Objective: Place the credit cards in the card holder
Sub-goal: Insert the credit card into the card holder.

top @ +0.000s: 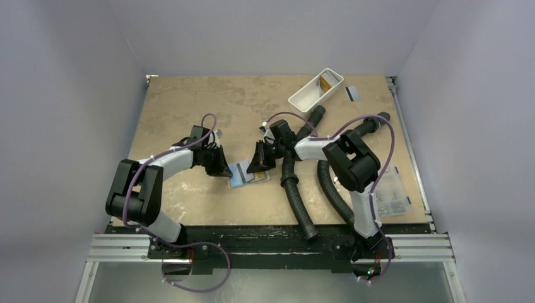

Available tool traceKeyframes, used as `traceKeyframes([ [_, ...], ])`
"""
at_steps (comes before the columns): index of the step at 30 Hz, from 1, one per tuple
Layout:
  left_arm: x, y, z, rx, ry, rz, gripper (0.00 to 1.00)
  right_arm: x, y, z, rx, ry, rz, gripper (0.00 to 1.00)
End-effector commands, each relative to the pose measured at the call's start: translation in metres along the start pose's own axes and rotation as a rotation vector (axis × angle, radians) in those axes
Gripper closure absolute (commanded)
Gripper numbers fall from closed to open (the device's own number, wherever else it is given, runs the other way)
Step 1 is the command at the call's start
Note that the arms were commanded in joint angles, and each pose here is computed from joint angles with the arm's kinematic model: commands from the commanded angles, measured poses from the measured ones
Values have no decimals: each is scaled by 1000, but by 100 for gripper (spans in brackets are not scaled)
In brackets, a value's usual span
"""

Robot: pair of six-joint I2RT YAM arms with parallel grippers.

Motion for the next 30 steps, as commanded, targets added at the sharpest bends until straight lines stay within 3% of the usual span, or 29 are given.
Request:
traceKeyframes([
  [1, 8, 10, -1, -61, 9, 37, 100, 2, -4, 0, 92, -56, -34, 81],
  [8, 0, 6, -10, -66, -24, 54, 100, 3, -9, -22, 292, -66, -168, 63],
  [15, 0, 5, -13, -64, -31, 52, 100, 11, -1, -23, 405, -60, -275, 54],
  [30, 12, 9, 0, -62, 7, 9, 100, 16, 38, 30, 171, 6, -382, 62],
])
Point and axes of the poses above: each gripper's point midway between its finger pads, its own z axis out along the fingers, its own y axis along the line the jaws close on, x = y × z, the point moved 4 cm from there along -z, back along the fingers, and after that the axes turned 6 degrees about z, right-handed, at the moved point
